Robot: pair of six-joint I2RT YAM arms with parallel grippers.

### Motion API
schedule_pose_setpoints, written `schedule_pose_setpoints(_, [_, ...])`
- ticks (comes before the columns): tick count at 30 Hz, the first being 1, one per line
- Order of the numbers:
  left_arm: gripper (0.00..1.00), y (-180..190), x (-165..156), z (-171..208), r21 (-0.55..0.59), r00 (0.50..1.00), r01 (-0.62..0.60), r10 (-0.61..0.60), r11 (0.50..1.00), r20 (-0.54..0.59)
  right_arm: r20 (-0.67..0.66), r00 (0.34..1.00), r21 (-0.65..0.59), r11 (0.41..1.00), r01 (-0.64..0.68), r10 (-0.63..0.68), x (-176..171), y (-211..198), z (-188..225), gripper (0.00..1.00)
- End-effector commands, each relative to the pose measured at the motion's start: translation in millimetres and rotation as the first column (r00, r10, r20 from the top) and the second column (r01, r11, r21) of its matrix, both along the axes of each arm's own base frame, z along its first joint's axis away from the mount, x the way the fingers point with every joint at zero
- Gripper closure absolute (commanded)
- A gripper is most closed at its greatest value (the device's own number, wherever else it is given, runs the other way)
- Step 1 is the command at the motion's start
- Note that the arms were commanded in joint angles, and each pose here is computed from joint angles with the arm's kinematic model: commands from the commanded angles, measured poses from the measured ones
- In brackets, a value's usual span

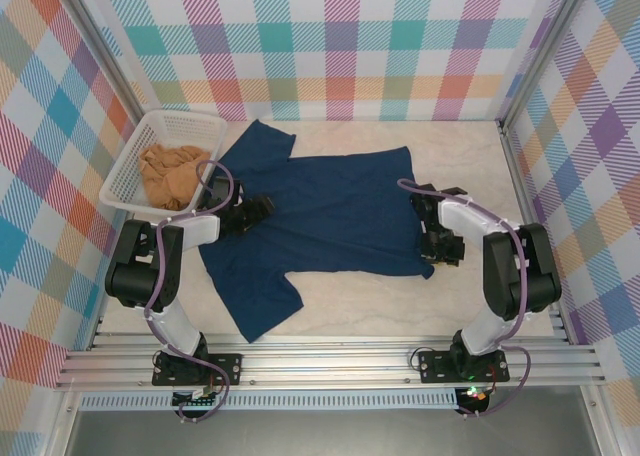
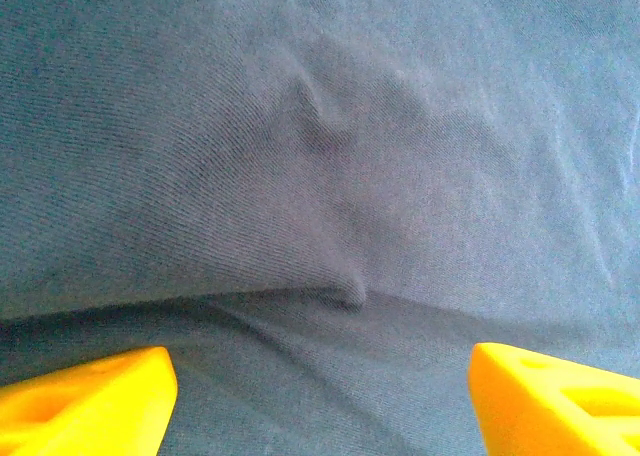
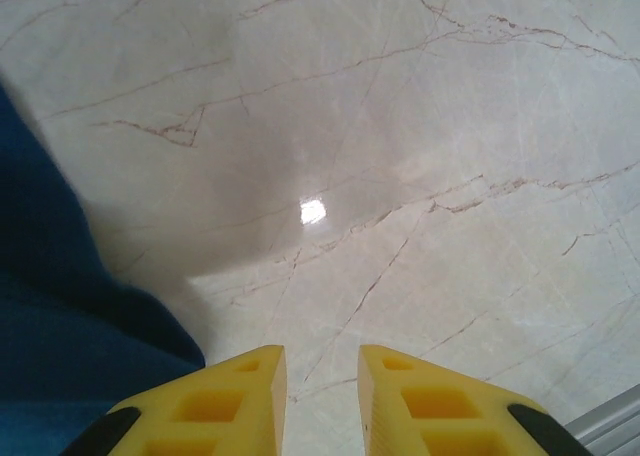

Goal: Fold the inside-out t-shirt

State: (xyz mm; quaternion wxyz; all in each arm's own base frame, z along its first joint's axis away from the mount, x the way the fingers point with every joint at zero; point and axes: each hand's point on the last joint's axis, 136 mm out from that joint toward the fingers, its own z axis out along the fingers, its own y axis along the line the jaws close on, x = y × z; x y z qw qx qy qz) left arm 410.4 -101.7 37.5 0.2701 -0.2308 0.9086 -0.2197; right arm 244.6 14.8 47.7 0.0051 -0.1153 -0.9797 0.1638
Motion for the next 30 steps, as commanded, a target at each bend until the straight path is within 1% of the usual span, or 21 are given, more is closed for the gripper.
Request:
schedule_pose_setpoints(1, [0.21, 20, -50, -62, 0.066, 0.972, -0.012, 0.027, 0.998, -0.235, 0.01, 0.999, 0.057, 0.998, -0.034, 0.033, -11, 14, 10, 0.73])
schedule_pose_setpoints(3, [0.21, 19, -50, -62, 0.065, 0.971, -0.01, 0.025, 0.998, -0.239, 0.024, 0.999, 0.134, 0.99, -0.046, 0.043, -16, 34, 8, 0.7])
schedule_pose_setpoints(5, [0.21, 19, -50, -62, 0.065, 0.971, -0.009, 0.024, 0.998, -0.239, 0.028, 1.0, 0.193, 0.981, -0.017, 0.012, -22, 45, 2, 0.66])
schedule_pose_setpoints(8, [0.21, 19, -50, -63, 0.063, 0.97, -0.01, 0.025, 0.998, -0.241, 0.017, 1.0, 0.199, 0.98, 0.018, -0.021, -30, 43, -9, 0.63])
schedule_pose_setpoints(11, [0.21, 19, -50, -63, 0.064, 0.97, -0.009, 0.024, 0.998, -0.241, 0.008, 0.999, 0.214, 0.976, 0.038, -0.041, -33, 43, -15, 0.64])
schedule_pose_setpoints(15, [0.21, 19, -50, -63, 0.065, 0.97, -0.01, 0.025, 0.998, -0.24, 0.006, 0.997, 0.278, 0.958, 0.066, -0.071, -33, 49, -24, 0.66])
schedule_pose_setpoints(19, [0.21, 19, -49, -62, 0.065, 0.971, -0.008, 0.023, 0.998, -0.239, 0.019, 0.997, 0.284, 0.957, 0.061, -0.07, -27, 47, -30, 0.66])
schedule_pose_setpoints(22, [0.21, 19, -49, -62, 0.065, 0.971, -0.008, 0.023, 0.998, -0.238, 0.013, 0.997, 0.291, 0.954, 0.068, -0.075, -24, 45, -35, 0.7])
schedule_pose_setpoints(27, [0.21, 19, -49, -62, 0.066, 0.972, -0.008, 0.024, 0.998, -0.235, 0.013, 0.996, 0.277, 0.957, 0.082, -0.089, -21, 38, -38, 0.85])
schedule_pose_setpoints(30, [0.21, 19, -49, -62, 0.065, 0.972, -0.008, 0.023, 0.998, -0.234, 0.018, 0.995, 0.263, 0.961, 0.089, -0.097, -20, 32, -36, 0.92])
